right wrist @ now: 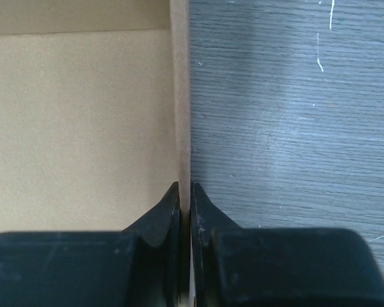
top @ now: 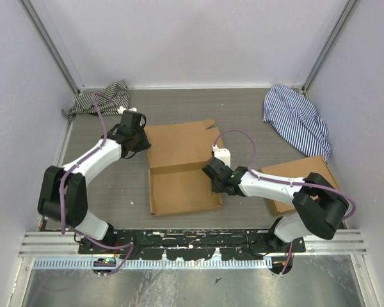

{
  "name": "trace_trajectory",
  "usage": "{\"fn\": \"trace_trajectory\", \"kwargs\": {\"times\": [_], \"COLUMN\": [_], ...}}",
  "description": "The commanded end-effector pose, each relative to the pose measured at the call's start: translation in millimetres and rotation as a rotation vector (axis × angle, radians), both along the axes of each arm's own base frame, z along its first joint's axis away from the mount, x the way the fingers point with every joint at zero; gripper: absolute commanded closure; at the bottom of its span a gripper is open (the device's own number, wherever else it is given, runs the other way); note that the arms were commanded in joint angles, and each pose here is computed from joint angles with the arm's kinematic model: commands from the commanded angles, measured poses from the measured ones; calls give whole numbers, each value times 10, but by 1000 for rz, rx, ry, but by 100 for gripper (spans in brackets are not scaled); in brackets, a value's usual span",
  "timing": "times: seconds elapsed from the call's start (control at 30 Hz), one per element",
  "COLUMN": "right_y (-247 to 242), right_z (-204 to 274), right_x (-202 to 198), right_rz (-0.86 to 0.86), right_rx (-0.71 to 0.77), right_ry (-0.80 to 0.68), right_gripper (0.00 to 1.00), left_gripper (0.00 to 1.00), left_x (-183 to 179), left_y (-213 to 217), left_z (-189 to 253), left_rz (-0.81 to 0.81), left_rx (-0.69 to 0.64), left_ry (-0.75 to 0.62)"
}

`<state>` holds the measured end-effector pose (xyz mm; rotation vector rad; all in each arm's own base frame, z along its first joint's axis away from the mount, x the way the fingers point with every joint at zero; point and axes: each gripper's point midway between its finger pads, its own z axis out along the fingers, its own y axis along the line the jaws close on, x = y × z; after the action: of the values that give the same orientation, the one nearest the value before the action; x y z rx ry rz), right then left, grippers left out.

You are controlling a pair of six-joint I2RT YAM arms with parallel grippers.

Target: Fold the paper box

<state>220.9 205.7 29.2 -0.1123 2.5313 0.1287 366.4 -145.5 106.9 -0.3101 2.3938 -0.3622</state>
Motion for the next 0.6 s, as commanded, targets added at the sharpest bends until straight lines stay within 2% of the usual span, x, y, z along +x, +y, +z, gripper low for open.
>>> {"fn": "trace_trajectory", "kwargs": {"times": [0.0,0.07,0.1,0.13,0.23,0.37,0.43,0.57], "right_y": [196,191,189,188,179,151,167,156], "right_z": [158,161,166,174,268,564,763,1237], "right_x": [134,133,130,128,146,200,246,412], "right_rz": [-23,-27,-29,-31,-39,-40,-19,4], "right_rx": [66,65,64,65,69,75,76,55], "right_ry": [-52,-54,-56,-58,-74,-125,-157,-250], "right_gripper": [87,83,78,69,35,5,0,0], "left_gripper": [84,90,96,100,100,100,100,100], "left_x": [-145,-151,-150,-155,-154,-149,-135,-126], "left_y": [126,143,148,159,208,229,200,111], "left_z": [-293,-324,-326,-330,-294,-201,-139,12], "left_rz": [-14,-14,-13,-12,-10,-21,-43,-85], "left_rx": [138,176,191,205,238,254,256,262], "left_ry": [139,154,154,154,144,99,62,-43]}}
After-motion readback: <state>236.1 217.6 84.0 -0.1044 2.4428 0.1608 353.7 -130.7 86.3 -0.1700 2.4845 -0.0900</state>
